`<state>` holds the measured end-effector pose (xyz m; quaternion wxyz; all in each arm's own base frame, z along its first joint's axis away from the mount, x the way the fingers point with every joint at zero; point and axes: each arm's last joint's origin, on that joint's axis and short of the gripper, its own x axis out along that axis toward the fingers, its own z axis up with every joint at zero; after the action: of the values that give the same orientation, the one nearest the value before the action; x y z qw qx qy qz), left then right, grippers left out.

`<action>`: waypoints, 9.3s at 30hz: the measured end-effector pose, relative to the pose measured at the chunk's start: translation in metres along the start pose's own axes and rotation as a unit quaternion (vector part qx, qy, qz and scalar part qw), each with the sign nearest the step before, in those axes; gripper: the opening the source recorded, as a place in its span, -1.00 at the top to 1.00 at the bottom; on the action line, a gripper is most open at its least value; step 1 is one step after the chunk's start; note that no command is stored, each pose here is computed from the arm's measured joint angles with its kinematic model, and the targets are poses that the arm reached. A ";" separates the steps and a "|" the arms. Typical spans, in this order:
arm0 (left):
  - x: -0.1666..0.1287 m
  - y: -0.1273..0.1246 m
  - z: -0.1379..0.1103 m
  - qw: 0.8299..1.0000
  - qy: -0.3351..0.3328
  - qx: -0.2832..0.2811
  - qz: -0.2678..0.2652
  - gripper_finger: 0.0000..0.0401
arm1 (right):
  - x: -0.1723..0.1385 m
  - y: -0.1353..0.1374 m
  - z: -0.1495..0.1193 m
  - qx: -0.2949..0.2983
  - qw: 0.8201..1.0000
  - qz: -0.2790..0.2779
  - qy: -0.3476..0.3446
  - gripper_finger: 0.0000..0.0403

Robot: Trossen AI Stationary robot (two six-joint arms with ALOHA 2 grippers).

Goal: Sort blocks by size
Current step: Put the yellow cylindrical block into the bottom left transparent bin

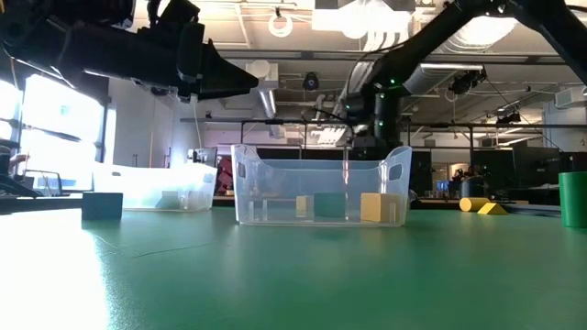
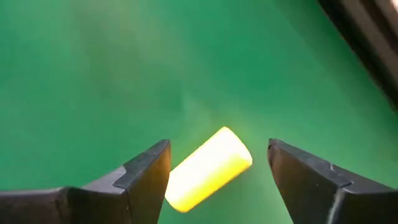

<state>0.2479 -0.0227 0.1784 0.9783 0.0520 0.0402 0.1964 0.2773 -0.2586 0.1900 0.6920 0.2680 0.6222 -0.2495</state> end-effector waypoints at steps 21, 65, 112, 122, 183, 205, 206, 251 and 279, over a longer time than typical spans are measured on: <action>0.000 0.000 0.000 1.000 0.001 0.004 0.002 -0.02 | 0.046 -0.020 -0.047 0.074 0.991 -0.003 0.111 0.31; 0.030 -0.013 0.019 0.996 -0.039 0.016 -0.075 -0.03 | -0.046 0.196 -0.142 -0.320 0.664 0.239 -0.632 0.35; 0.033 -0.049 0.065 0.997 0.043 0.026 -0.062 0.50 | -0.044 0.204 -0.153 -0.338 0.678 0.268 -0.596 -0.23; -0.067 -0.082 0.087 0.997 0.076 0.008 -0.029 0.50 | -0.044 0.204 -0.153 -0.347 0.672 0.262 -0.599 -0.24; 0.002 -0.088 0.078 0.997 -0.029 0.019 -0.070 0.49 | -0.015 0.283 -0.150 -0.364 0.642 0.313 -0.598 -0.15; 0.001 -0.088 0.076 0.997 -0.011 0.006 -0.079 0.35 | -0.015 0.289 -0.157 -0.382 0.635 0.275 -0.613 0.37; 0.000 -0.087 0.076 0.997 -0.002 0.003 -0.079 0.29 | -0.014 0.289 -0.157 -0.381 0.641 0.268 -0.610 0.37; 0.011 -0.074 0.137 0.967 0.197 0.105 -0.121 0.55 | 0.002 0.282 -0.153 -0.359 0.711 0.223 -0.562 -0.10; -0.171 -0.116 0.136 0.851 0.476 -0.215 0.058 0.56 | 0.000 0.271 -0.139 -0.346 0.710 0.226 -0.571 -0.57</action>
<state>0.1486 -0.2072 0.3093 0.8129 -0.2576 0.4545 0.2574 0.3600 0.0341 0.1948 0.9952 -0.0507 0.0723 0.0416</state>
